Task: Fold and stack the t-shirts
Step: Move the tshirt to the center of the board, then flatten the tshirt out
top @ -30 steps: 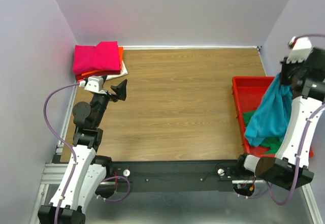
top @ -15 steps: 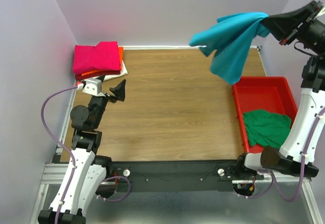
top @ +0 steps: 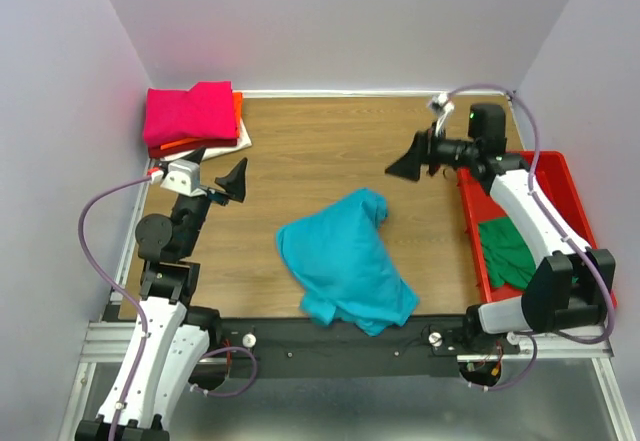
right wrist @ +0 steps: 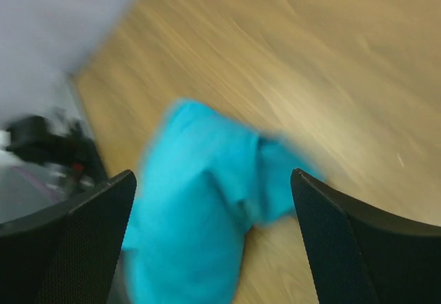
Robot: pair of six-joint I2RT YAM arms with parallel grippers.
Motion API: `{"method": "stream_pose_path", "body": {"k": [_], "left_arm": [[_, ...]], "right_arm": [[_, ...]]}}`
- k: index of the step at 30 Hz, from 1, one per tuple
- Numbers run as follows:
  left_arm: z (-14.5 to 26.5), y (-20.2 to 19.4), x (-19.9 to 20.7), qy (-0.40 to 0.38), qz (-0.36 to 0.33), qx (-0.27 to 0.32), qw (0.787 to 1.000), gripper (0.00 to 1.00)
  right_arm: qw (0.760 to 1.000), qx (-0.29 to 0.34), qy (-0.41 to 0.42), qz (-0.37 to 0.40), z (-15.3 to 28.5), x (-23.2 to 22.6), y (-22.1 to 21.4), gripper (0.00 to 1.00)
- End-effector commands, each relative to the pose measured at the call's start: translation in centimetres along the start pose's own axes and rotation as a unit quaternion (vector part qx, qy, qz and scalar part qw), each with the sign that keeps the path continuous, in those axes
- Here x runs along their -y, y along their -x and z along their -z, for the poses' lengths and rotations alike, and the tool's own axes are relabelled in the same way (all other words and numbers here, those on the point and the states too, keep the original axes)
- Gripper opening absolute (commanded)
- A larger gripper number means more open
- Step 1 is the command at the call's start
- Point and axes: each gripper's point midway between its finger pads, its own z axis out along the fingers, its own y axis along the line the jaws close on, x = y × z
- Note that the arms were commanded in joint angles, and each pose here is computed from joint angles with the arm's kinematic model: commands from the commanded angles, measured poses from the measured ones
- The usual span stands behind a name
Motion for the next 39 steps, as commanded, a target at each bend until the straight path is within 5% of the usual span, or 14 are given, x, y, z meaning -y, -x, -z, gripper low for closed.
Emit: {"method": "stream_pose_path", "body": {"k": [1, 10, 14, 19, 24, 31, 35, 39], "left_arm": [[-0.2, -0.1, 2.5, -0.074, -0.008, 0.004, 0.997, 0.98], [-1.6, -6.4, 9.4, -0.249, 0.042, -0.124, 0.96, 0.86], [-0.4, -9.6, 15.0, -0.304, 0.073, -0.207, 0.927, 0.81], [4.9, -12.8, 24.3, -0.371, 0.111, -0.325, 0.863, 0.77], [6.8, -19.5, 24.4, -0.258, 0.079, -0.462, 0.845, 0.73], [2.4, -21.8, 18.3, -0.07, 0.056, -0.469, 0.879, 0.74], [0.4, -21.6, 12.6, 0.019, 0.156, -0.447, 0.881, 0.61], [2.7, -22.5, 10.2, 0.061, 0.254, -0.429, 0.865, 0.62]], "right_arm": [[0.985, -0.05, -0.1, 0.134, 2.2, 3.3, -3.7, 1.0], [0.978, -0.108, 0.004, 0.176, 2.3, 1.6, -13.7, 0.96], [0.98, -0.112, -0.039, 0.162, 2.8, 2.9, -13.0, 0.97], [0.979, -0.132, -0.109, 0.109, 3.6, 6.4, -13.0, 0.97], [0.979, -0.142, -0.117, 0.086, 3.6, 7.3, -13.7, 0.97], [0.988, -0.144, -0.051, 0.032, 1.7, 6.3, -14.3, 0.89], [0.986, -0.162, -0.042, -0.002, -1.1, 7.4, -13.1, 0.82], [0.98, -0.19, -0.047, -0.027, -4.3, 9.0, -12.3, 0.8]]}}
